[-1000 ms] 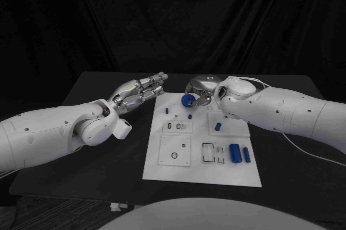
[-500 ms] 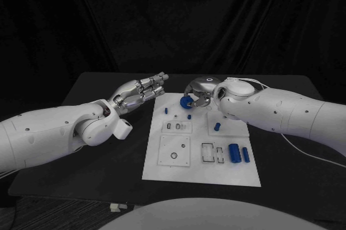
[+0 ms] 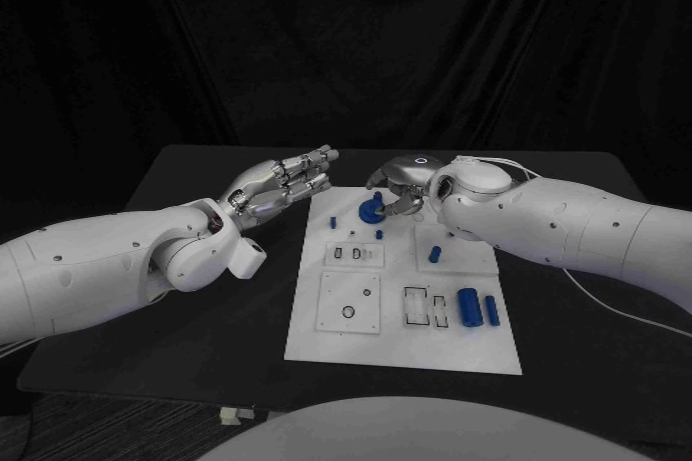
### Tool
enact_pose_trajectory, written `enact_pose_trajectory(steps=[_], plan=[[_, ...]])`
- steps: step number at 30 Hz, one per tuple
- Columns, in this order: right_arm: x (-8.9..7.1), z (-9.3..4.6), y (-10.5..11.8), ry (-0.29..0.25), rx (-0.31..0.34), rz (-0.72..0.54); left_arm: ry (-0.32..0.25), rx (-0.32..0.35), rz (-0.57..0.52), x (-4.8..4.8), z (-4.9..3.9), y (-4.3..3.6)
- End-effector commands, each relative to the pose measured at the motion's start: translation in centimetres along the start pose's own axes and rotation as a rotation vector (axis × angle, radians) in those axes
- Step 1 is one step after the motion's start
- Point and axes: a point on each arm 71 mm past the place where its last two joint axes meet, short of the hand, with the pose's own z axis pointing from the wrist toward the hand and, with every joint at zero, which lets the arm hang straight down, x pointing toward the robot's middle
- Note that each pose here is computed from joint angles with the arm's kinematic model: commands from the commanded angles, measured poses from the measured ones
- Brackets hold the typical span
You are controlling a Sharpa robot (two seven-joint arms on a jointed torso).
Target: Assemble the parts on the task board
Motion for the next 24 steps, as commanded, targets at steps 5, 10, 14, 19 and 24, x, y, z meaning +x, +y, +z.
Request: enact_pose_trajectory(steps=[5, 10, 14, 19, 24], plan=[[0.2, -0.2, -0.2, 0.005, 0.003, 0.010, 0.012, 0.012, -0.007, 0.14, 0.15, -0.14], [0.3, -0.4, -0.4, 0.009, 0.008, 0.012, 0.014, 0.012, -0.008, 0.17, 0.20, -0.12], [0.4, -0.6, -0.6, 0.013, 0.013, 0.014, 0.014, 0.011, -0.008, 0.16, 0.21, -0.11], [0.2, -1.2, -1.1, -0.020, 0.016, 0.016, 0.013, 0.010, -0.008, 0.11, 0.18, -0.10], [-0.6, -3.2, -2.4, -0.076, 0.017, 0.019, 0.010, 0.010, -0.007, 0.00, 0.09, -0.09]])
